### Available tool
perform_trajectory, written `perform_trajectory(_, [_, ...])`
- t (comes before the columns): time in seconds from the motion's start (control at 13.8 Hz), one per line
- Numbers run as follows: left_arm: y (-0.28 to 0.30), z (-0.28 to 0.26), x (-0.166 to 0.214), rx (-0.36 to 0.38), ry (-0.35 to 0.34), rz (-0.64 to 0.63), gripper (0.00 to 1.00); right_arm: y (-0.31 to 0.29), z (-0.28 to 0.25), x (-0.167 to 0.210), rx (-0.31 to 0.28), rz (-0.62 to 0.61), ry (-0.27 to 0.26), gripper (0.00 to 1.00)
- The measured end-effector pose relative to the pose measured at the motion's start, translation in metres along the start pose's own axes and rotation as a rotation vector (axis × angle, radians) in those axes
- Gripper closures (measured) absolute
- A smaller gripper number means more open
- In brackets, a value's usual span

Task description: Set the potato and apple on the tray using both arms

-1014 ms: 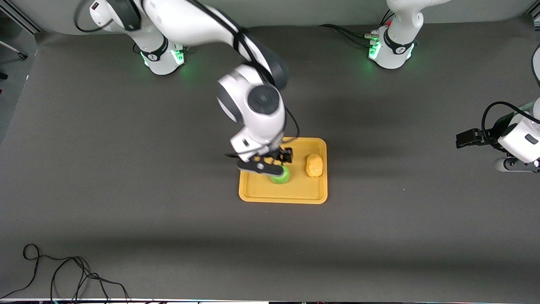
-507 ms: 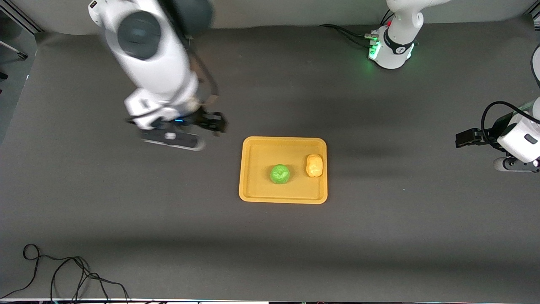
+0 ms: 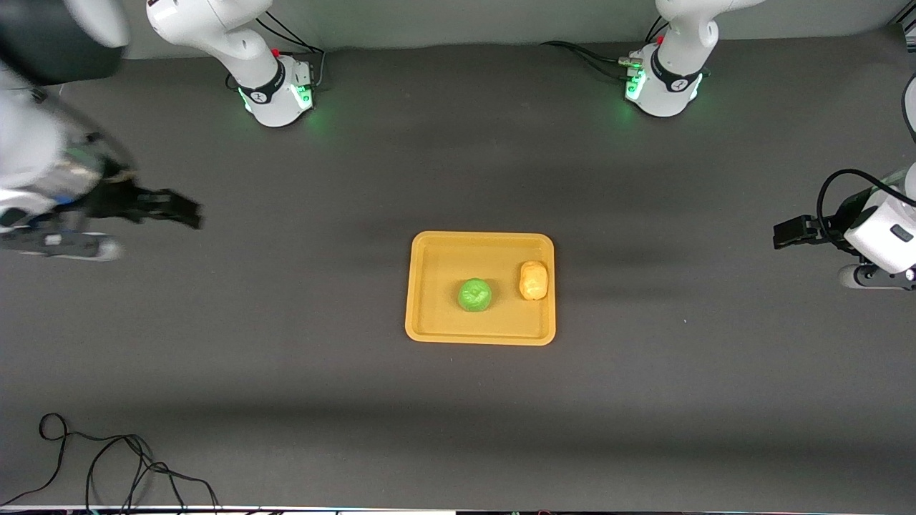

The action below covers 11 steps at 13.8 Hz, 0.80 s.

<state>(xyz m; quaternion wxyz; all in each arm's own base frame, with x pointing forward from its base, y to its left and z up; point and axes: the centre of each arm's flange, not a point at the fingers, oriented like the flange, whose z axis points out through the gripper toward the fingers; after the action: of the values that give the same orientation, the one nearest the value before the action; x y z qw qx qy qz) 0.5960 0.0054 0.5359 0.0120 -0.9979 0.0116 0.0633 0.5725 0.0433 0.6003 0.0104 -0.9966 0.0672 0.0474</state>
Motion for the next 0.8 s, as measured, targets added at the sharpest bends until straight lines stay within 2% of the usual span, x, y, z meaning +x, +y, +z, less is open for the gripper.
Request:
perform_trajectory(0.29, [0.0,-0.002,-0.001,0.001,0.002,0.0,0.0,0.068,0.003,0.003,0.021,0.0,0.011,0.0])
perform_trajectory(0.8, [0.0,-0.002,-0.001,0.001,0.003,0.0,0.0,0.08,0.001,0.004,-0.013,0.004,0.027,0.0])
